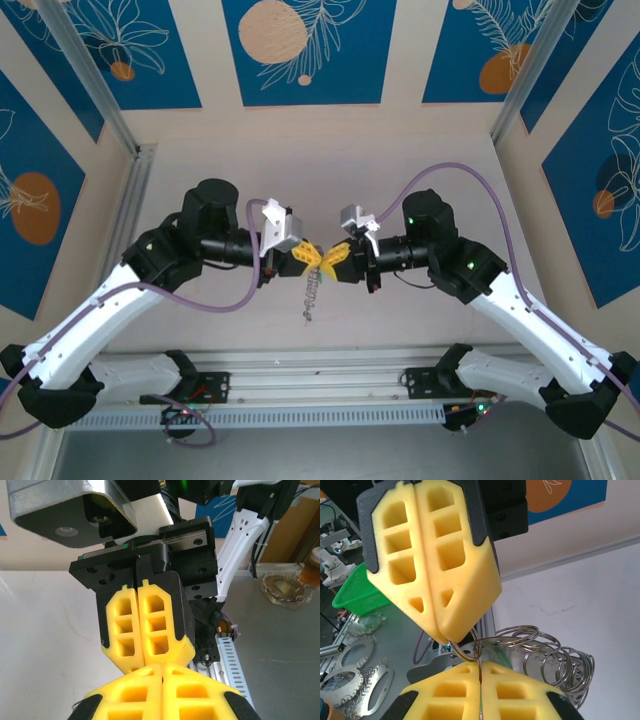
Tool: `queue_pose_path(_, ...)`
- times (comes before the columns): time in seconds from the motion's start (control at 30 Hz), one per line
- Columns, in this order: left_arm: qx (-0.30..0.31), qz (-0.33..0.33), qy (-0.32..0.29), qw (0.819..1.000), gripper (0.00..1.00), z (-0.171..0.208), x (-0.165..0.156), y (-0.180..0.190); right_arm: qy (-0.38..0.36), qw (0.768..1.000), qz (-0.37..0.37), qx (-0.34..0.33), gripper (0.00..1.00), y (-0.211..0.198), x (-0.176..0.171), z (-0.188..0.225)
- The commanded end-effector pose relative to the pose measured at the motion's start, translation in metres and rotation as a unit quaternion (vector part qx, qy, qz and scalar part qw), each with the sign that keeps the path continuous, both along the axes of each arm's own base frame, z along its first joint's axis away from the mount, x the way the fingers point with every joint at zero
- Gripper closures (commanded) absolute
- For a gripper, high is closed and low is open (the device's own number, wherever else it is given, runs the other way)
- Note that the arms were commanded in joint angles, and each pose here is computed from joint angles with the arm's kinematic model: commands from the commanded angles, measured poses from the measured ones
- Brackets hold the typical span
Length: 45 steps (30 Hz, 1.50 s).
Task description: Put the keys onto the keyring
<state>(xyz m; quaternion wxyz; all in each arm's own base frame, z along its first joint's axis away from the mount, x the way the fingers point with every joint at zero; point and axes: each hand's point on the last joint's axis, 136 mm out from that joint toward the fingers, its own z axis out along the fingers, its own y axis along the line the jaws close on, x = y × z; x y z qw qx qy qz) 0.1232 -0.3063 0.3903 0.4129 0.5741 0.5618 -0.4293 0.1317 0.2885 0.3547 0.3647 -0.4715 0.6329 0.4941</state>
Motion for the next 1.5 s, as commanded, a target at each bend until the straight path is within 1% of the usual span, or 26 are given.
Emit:
queue_pose_path(0.0,-0.065,-0.042,-0.02,0.997,1.0,0.032,-0.017,-0.002,-0.001,1.0,0.004,0.011,0.91,-0.001,-0.001,0.0)
queue_pose_path(0.07,-0.073,-0.041,-0.02,0.996,1.0,0.034,-0.016,-0.003,-0.002,1.0,0.001,0.011,0.9,-0.001,-0.001,-0.001)
queue_pose_path(0.17,-0.076,-0.036,-0.022,0.996,1.0,0.034,-0.014,-0.003,0.001,1.0,-0.013,0.004,0.83,-0.003,0.004,-0.004)
queue_pose_path(0.3,-0.078,-0.027,-0.024,0.996,1.0,0.035,-0.012,-0.003,0.0,0.999,-0.046,-0.003,0.67,-0.009,0.013,-0.005)
queue_pose_path(0.37,-0.079,-0.024,-0.022,0.996,1.0,0.035,-0.011,-0.002,-0.017,0.998,-0.068,0.003,0.57,-0.015,0.015,-0.001)
queue_pose_path(0.4,-0.078,-0.021,-0.021,0.996,1.0,0.034,-0.01,-0.002,-0.025,0.997,-0.076,0.006,0.54,-0.018,0.016,0.001)
queue_pose_path(0.47,-0.077,-0.017,-0.019,0.997,1.0,0.034,-0.008,-0.001,-0.045,0.995,-0.087,0.014,0.52,-0.025,0.014,0.006)
queue_pose_path(0.53,-0.076,-0.016,-0.016,0.997,1.0,0.033,-0.008,-0.002,-0.057,0.995,-0.079,0.025,0.5,-0.028,0.007,0.011)
queue_pose_path(0.7,-0.082,-0.017,-0.005,0.997,1.0,0.031,-0.007,-0.004,-0.059,0.996,-0.062,0.027,0.5,-0.024,0.004,0.012)
queue_pose_path(0.83,-0.105,-0.02,0.005,0.994,1.0,0.035,-0.006,-0.006,-0.077,0.994,-0.054,0.049,0.53,-0.018,0.005,0.022)
queue_pose_path(0.97,-0.114,-0.023,0.013,0.993,1.0,0.035,-0.006,-0.009,-0.09,0.993,-0.059,0.056,0.65,-0.014,0.012,0.028)
queue_pose_path(1.07,-0.115,-0.026,0.016,0.993,1.0,0.036,-0.007,-0.009,-0.091,0.993,-0.053,0.059,0.69,-0.012,0.011,0.029)
queue_pose_path(1.1,-0.114,-0.026,0.016,0.993,1.0,0.035,-0.007,-0.009,-0.093,0.993,-0.053,0.058,0.73,-0.011,0.012,0.029)
queue_pose_path(1.17,-0.114,-0.026,0.017,0.993,1.0,0.035,-0.006,-0.01,-0.095,0.993,-0.053,0.054,0.84,-0.011,0.013,0.028)
queue_pose_path(1.27,-0.114,-0.025,0.018,0.993,1.0,0.035,-0.006,-0.01,-0.098,0.992,-0.048,0.057,0.98,-0.011,0.011,0.028)
queue_pose_path(1.3,-0.114,-0.024,0.018,0.993,1.0,0.035,-0.005,-0.01,-0.101,0.992,-0.047,0.058,1.0,-0.011,0.01,0.029)
queue_pose_path(1.47,-0.097,-0.014,0.024,0.995,1.0,0.027,-0.002,-0.009,-0.099,0.992,-0.046,0.061,1.0,-0.015,0.006,0.033)
